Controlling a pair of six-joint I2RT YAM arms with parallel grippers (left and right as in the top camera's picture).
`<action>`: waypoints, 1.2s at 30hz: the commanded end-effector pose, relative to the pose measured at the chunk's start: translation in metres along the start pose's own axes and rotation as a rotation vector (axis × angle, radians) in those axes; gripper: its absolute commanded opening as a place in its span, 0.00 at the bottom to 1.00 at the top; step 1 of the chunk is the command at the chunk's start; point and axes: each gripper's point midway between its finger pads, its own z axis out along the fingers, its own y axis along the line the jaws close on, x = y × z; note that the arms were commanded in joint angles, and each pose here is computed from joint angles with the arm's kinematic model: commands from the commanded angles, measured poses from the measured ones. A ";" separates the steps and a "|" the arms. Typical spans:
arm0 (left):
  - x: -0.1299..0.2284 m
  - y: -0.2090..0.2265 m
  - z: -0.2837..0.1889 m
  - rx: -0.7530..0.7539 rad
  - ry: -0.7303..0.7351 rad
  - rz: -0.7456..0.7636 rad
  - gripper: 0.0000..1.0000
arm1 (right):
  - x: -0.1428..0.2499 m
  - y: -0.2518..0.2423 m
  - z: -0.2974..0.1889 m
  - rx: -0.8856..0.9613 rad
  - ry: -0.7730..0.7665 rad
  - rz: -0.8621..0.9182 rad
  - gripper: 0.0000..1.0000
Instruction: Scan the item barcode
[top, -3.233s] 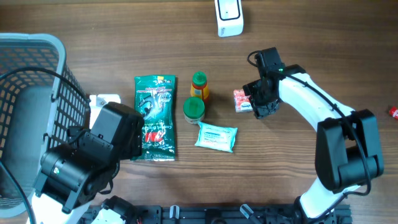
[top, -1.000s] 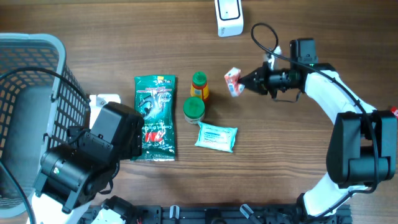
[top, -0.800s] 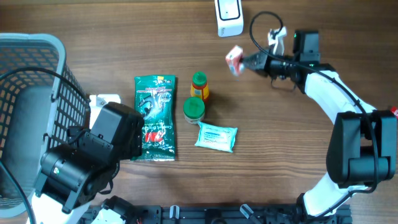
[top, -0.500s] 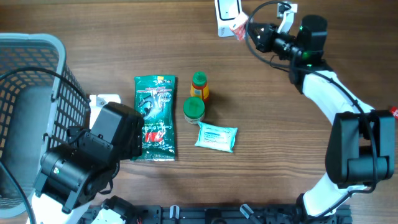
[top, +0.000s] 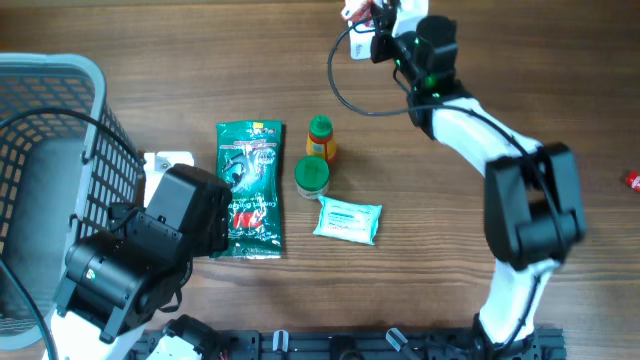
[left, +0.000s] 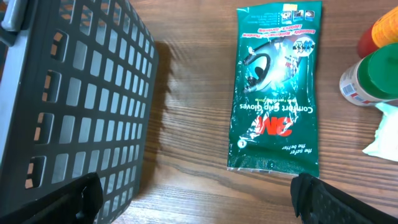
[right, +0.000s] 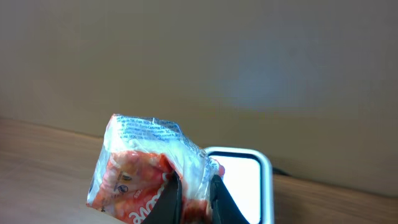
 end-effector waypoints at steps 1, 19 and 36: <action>0.001 0.001 0.001 -0.004 0.004 -0.023 1.00 | 0.003 -0.022 0.027 0.112 -0.016 -0.078 0.05; 0.001 0.001 0.001 -0.004 0.004 -0.023 1.00 | -0.013 -0.086 0.010 0.487 0.004 -0.094 0.04; 0.001 0.001 0.001 -0.004 0.004 -0.023 1.00 | 0.045 -0.347 -0.222 1.328 0.630 -0.105 0.04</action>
